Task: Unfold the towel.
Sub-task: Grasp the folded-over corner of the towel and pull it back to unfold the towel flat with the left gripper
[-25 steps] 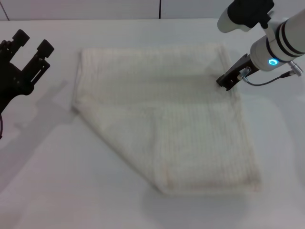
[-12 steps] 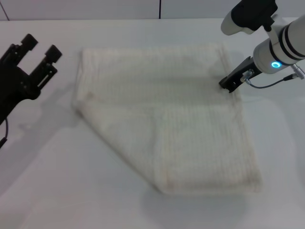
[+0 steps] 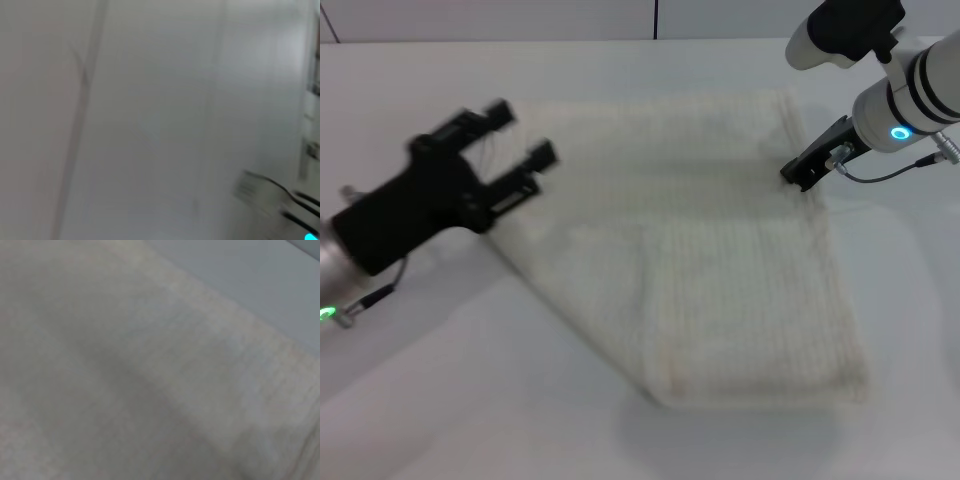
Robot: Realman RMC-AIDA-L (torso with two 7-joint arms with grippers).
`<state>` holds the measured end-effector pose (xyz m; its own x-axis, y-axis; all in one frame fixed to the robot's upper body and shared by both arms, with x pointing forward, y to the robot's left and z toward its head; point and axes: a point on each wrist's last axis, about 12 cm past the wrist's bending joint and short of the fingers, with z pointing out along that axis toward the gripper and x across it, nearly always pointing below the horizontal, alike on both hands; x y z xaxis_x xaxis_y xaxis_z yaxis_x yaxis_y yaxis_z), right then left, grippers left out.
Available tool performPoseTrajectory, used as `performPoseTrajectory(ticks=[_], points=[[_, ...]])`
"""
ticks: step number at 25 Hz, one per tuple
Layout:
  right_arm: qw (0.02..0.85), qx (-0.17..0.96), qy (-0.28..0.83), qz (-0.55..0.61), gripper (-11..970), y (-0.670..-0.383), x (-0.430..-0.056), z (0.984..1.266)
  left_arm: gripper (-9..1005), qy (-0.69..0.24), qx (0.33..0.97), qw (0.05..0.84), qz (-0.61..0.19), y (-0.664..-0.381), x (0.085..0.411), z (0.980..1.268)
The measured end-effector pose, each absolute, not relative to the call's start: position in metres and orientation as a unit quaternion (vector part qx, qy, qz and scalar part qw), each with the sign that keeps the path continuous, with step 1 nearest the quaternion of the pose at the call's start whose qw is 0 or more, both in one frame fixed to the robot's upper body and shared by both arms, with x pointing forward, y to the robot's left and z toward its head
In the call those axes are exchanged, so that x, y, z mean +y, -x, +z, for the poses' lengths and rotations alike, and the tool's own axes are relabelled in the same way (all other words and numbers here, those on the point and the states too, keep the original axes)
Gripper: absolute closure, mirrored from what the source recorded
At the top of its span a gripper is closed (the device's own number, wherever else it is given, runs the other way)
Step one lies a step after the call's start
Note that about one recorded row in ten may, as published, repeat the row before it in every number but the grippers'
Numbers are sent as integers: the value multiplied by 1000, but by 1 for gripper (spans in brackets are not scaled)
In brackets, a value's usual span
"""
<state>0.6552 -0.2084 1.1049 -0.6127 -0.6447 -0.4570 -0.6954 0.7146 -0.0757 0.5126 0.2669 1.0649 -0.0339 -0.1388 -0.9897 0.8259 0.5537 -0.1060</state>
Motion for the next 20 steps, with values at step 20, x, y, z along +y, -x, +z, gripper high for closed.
performPoseTrajectory(ticks=[20], points=[[233, 897, 372, 55, 960, -655, -209, 1105, 289, -372, 719, 449, -380, -560, 207, 1064]])
